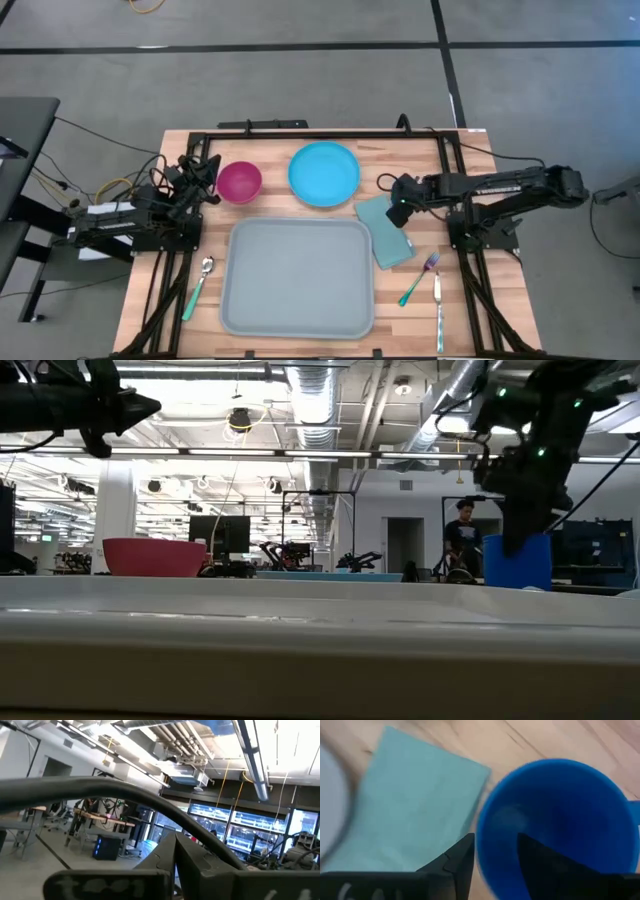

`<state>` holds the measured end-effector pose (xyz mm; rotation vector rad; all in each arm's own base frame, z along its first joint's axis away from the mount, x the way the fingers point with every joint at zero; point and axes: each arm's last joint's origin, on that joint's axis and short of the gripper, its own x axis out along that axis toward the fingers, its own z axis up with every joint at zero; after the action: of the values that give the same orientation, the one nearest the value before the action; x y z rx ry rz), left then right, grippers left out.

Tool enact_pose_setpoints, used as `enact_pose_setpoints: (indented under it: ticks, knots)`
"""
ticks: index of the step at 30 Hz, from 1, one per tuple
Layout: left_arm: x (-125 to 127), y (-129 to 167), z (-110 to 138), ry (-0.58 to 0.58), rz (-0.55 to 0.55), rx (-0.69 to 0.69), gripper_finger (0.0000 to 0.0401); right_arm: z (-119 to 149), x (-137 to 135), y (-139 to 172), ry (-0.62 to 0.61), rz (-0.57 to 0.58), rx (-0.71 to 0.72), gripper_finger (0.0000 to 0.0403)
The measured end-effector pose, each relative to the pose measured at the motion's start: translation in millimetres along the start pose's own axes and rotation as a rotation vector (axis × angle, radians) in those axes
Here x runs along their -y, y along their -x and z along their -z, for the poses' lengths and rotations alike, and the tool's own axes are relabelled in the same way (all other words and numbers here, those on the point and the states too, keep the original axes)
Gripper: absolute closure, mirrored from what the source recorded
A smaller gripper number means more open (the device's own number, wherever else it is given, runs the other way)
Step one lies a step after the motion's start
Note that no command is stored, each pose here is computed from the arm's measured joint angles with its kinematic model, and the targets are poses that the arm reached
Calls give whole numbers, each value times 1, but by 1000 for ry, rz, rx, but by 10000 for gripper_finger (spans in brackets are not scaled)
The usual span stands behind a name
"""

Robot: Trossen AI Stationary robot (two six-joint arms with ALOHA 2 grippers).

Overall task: Set up tray
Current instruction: Put the blue mug on the gray tray

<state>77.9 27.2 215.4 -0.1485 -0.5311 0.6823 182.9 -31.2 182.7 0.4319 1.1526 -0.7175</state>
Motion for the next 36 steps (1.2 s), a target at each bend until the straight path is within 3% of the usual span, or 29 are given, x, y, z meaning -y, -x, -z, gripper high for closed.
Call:
enact_pose_setpoints:
  ticks: [5,11,15,19,22,25,29,36]
  knots:
    - [0,0,2,21,-1,-22,401,-4,1,-12,40,49,-25,295]
    - [0,0,5,31,-3,-47,401,-9,-3,-10,50,35,-21,386]
    - [0,0,5,56,-2,-49,401,-24,-12,6,42,-34,11,386]
    - [0,0,6,60,-2,-52,401,-47,-30,34,72,-160,134,393]
    - [0,0,6,61,-2,-52,401,-59,-50,50,201,-286,231,396]
    - [0,0,6,62,-3,-51,401,-61,-79,59,438,-437,302,388]
    - [0,0,5,64,-2,-47,401,-48,-120,60,735,-530,270,388]
    - [0,0,6,63,2,-53,401,-35,-167,48,910,-471,68,396]
